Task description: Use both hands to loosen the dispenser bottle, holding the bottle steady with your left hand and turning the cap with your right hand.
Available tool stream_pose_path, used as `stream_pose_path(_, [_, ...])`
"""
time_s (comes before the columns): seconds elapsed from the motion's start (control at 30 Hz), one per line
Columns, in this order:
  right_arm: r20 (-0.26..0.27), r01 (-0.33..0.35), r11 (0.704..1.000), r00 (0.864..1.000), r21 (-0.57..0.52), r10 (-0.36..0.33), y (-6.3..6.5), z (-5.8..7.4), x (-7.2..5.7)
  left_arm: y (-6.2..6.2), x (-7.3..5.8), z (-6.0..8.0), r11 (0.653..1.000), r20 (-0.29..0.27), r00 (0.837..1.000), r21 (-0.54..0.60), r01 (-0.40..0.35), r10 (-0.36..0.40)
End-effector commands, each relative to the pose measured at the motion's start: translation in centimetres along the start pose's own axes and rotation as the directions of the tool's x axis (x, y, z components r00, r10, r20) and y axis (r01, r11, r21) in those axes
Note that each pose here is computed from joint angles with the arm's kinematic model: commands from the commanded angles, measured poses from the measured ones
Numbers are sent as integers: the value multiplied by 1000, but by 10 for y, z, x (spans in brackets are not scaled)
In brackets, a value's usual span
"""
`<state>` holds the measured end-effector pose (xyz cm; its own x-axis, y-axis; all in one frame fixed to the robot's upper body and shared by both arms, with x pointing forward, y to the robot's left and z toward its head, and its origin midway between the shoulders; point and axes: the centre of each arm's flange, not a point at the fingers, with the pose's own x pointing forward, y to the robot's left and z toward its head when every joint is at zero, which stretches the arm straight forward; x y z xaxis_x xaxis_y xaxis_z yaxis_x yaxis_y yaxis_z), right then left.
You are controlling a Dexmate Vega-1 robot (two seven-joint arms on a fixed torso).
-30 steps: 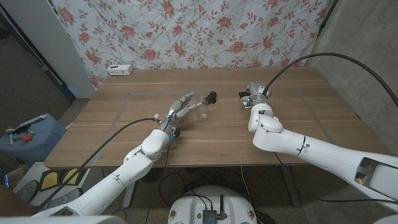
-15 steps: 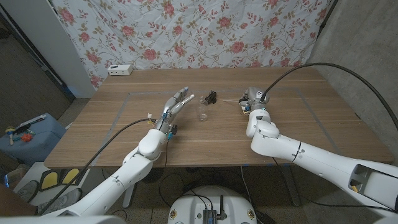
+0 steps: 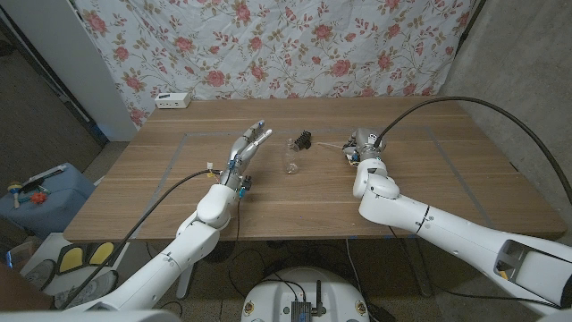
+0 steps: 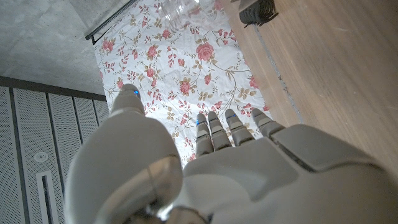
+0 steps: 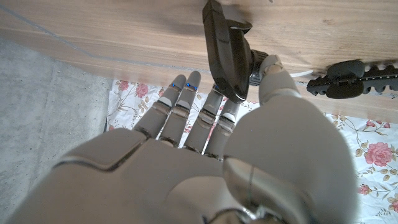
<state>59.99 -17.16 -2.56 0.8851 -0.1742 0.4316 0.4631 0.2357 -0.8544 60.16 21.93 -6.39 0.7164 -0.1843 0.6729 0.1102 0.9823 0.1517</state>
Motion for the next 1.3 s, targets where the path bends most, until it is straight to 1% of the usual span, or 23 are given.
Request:
stream_pose_path(0.03, [-5,-42,998,999,35,42,0,-2,5,5,10,1,1000,8,1000,-4,6,-6])
stream_pose_path(0.23, [8,-65,996,998,61,65,-4,-2,5,5,14,0,1000,-1,1000,-2,10,-10])
stream_pose_path(0.33, [16,-63,995,998,80,62,-7,-2,5,4,17,-1,1000,-3,1000,-2,14,-14])
stream_pose_path(0.47, [44,-60,991,997,116,56,-12,-2,5,5,20,-2,1000,-5,1000,-3,21,-21])
stream_pose_path(0.6, [84,-58,983,996,175,43,-18,-4,4,5,23,-2,999,-4,999,-5,32,-32])
stream_pose_path(0.67, [107,-61,976,994,208,39,-21,-6,5,6,25,-2,999,1,1000,-4,32,-32])
stream_pose_path(0.73, [112,-66,966,993,248,39,-23,-7,5,7,26,-1,1000,7,1000,-6,30,-30])
stream_pose_path(0.83, [121,-86,956,991,279,54,-26,-9,8,10,28,0,1000,18,999,-6,27,-27])
stream_pose_path(1.03, [130,-69,934,991,352,25,-31,-11,9,18,29,-1,1000,23,1000,-25,18,-18])
stream_pose_path(1.3, [163,-82,877,987,474,4,-33,-14,12,28,38,-8,998,29,999,-55,27,-26])
